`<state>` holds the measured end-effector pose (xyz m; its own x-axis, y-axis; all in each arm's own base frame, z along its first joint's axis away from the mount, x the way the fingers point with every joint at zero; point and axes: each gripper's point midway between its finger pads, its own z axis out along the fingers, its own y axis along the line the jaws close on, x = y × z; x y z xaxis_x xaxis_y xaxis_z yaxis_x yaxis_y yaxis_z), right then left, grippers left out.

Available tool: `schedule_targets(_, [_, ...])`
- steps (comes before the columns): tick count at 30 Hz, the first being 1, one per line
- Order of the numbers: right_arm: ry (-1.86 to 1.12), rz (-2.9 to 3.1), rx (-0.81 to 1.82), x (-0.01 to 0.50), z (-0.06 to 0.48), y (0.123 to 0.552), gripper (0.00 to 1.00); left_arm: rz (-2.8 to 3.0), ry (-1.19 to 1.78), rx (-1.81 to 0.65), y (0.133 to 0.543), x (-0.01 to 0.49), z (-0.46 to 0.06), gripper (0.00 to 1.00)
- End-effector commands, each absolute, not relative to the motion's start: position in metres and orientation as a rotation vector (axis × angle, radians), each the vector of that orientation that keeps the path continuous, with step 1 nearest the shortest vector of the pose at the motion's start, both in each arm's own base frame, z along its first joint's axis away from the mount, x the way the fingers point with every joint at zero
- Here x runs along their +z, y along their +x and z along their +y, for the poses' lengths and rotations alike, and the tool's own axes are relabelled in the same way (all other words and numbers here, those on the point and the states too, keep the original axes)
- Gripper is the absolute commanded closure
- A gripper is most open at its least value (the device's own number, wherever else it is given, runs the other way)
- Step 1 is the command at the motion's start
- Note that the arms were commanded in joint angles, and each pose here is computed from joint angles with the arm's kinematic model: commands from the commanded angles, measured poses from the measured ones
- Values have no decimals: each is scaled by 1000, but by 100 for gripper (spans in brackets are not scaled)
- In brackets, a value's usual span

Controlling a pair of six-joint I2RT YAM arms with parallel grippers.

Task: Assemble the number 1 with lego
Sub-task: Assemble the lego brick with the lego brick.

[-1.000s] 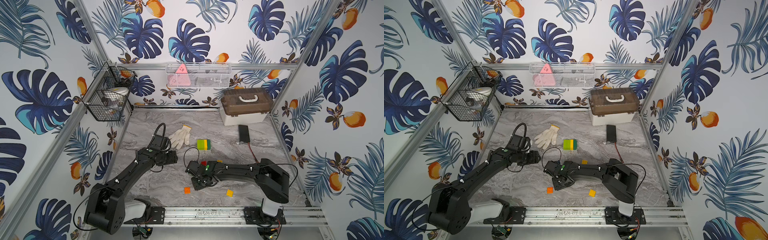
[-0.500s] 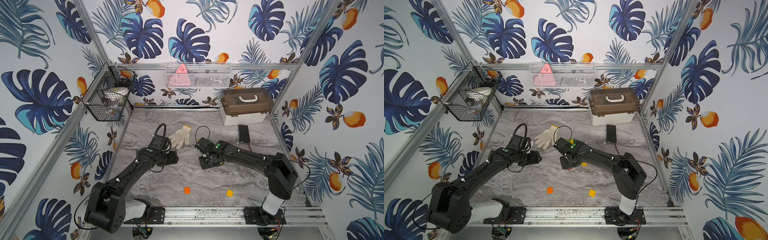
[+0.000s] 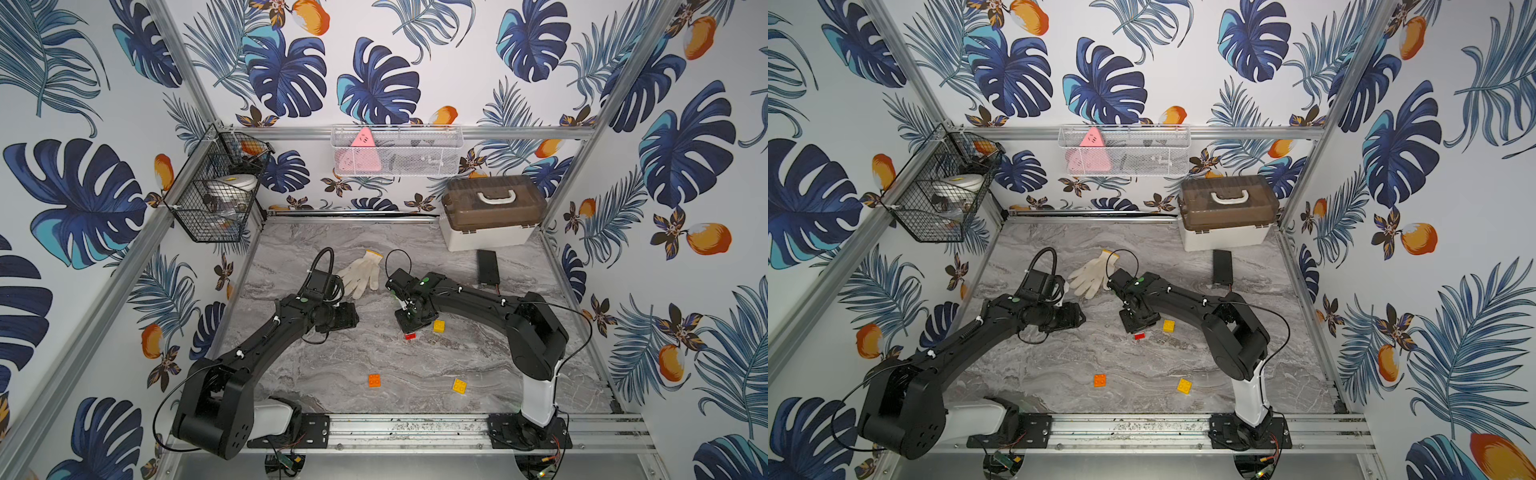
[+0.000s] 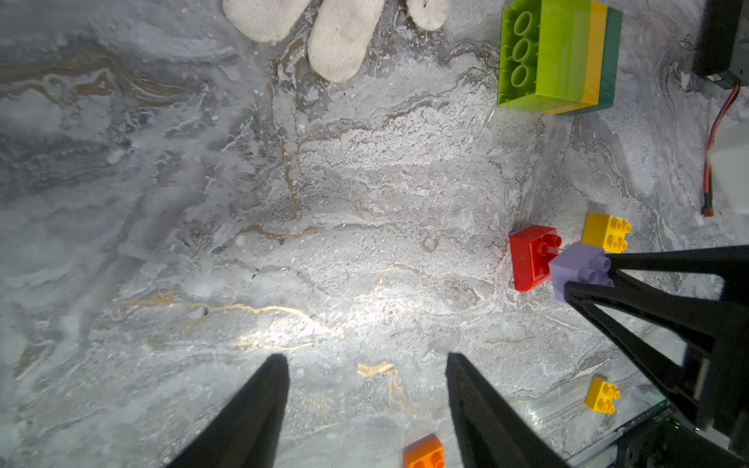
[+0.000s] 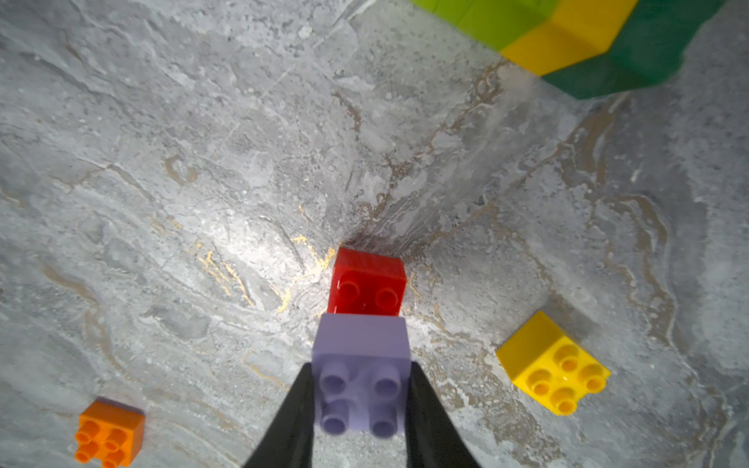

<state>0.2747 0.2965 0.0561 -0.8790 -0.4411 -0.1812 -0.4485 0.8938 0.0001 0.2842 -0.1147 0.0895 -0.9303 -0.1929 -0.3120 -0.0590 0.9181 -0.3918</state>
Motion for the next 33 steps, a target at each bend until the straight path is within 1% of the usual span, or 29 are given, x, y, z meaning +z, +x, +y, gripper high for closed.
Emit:
schedule_targets(1, [-716,2876,77,56,301,279,73,2718,-145,-553,287,92,-117,33])
schedule_targets(18, [-560,2938,163,47,300,281,75,2720,-145,-555,287,92,-117,33])
schedule_targets(26, [-426,2957,48,41,289,283,77,2722,-149,-550,286,92,-116,33])
schedule_targets(29, [-439,2952,-17,38,286,282,79,2724,-148,-550,286,91,-117,33])
schedule_targets(33, [-482,2955,-41,34,288,278,80,2723,-147,-546,286,92,-116,33])
